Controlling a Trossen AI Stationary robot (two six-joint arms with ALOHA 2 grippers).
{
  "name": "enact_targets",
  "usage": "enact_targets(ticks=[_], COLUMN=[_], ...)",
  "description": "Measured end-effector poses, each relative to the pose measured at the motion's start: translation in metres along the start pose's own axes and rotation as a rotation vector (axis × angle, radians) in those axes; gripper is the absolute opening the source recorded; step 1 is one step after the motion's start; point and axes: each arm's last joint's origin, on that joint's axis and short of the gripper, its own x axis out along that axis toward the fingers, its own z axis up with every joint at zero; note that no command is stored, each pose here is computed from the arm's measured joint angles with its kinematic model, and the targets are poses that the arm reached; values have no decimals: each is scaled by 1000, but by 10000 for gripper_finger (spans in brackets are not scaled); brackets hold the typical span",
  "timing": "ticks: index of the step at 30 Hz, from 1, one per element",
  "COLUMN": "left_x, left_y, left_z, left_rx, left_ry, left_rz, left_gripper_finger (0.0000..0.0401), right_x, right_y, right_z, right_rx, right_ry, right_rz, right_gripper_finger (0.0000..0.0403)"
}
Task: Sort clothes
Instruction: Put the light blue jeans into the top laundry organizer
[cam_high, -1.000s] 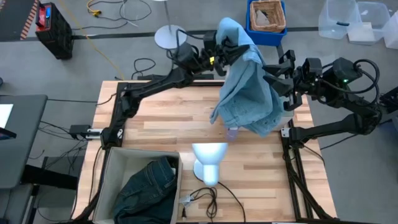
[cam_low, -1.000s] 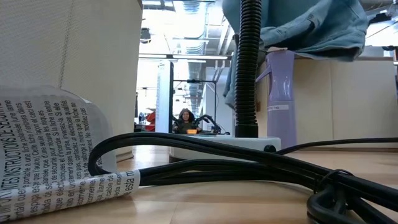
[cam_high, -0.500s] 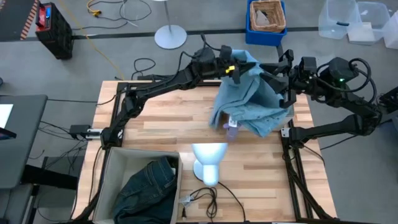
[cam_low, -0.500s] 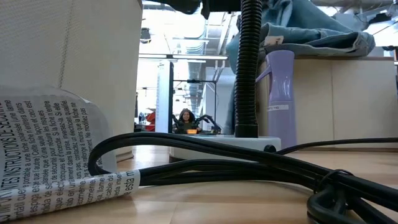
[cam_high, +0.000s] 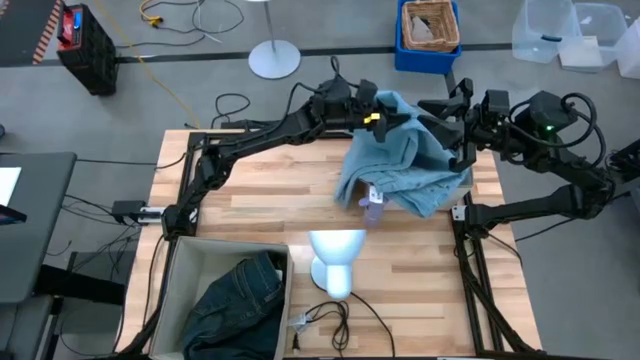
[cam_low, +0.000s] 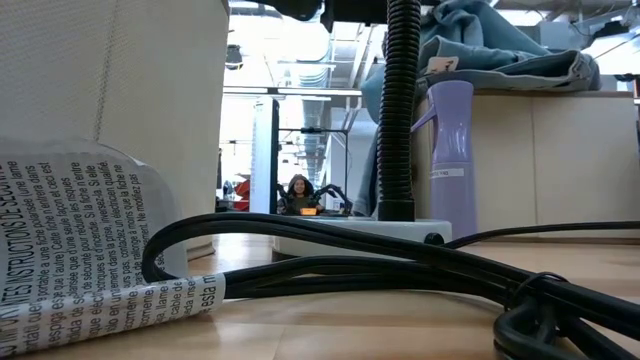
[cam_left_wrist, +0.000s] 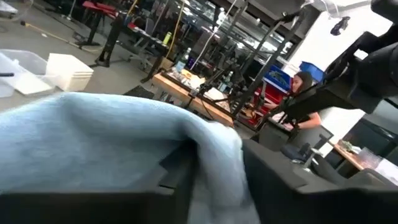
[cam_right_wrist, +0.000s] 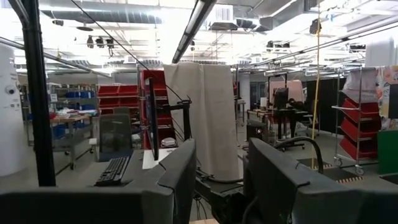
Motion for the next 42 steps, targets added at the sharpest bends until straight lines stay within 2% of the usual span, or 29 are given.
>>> enact_targets(ticks=[4, 7, 10, 13, 15, 16, 18, 20, 21, 25, 28, 30, 35, 39, 42], left_x=[0, -3, -11, -23, -34, -39, -54, -68, -74, -89, -85, -78, -58, -46, -36], left_y=[-2, -5, -11, -25, -35, -39, -42, -35, -30, -7, 9, 18, 29, 43, 50], left_z=[-1, 4, 17, 36, 50, 55, 63, 66, 65, 49, 32, 21, 8, -11, -20], left_rx=[-2, -15, -11, 86, 170, 191, 184, 173, 160, 43, -20, -62, -175, -205, -235], left_ry=[18, 24, 10, -38, -68, -77, -55, 2, 60, 279, 369, 401, 384, 418, 408], left_rz=[-18, -23, -56, -94, -78, -30, 156, 356, 423, 597, 658, 659, 536, 540, 483], left_gripper_finger=[207, 250, 262, 259, 256, 255, 252, 249, 248, 243, 243, 242, 242, 242, 242], right_x=[0, 0, 0, 0, 0, 0, 0, 0, 0, 0, 0, 0, 0, 0, 0], right_y=[0, 0, 0, 0, 0, 0, 0, 0, 0, 0, 0, 0, 0, 0, 0], right_z=[0, 0, 0, 0, 0, 0, 0, 0, 0, 0, 0, 0, 0, 0, 0], right_rx=[0, 0, 8, 9, 10, 12, 12, 12, 12, 11, 11, 11, 11, 16, 16], right_ry=[0, 0, 0, 0, 0, 0, 0, 0, -1, 0, 0, 0, 0, -1, -1], right_rz=[0, 0, 1, 2, 2, 2, 3, 3, 3, 3, 3, 3, 3, 3, 3], right_gripper_finger=[162, 162, 162, 162, 162, 162, 162, 162, 162, 162, 162, 162, 162, 162, 162])
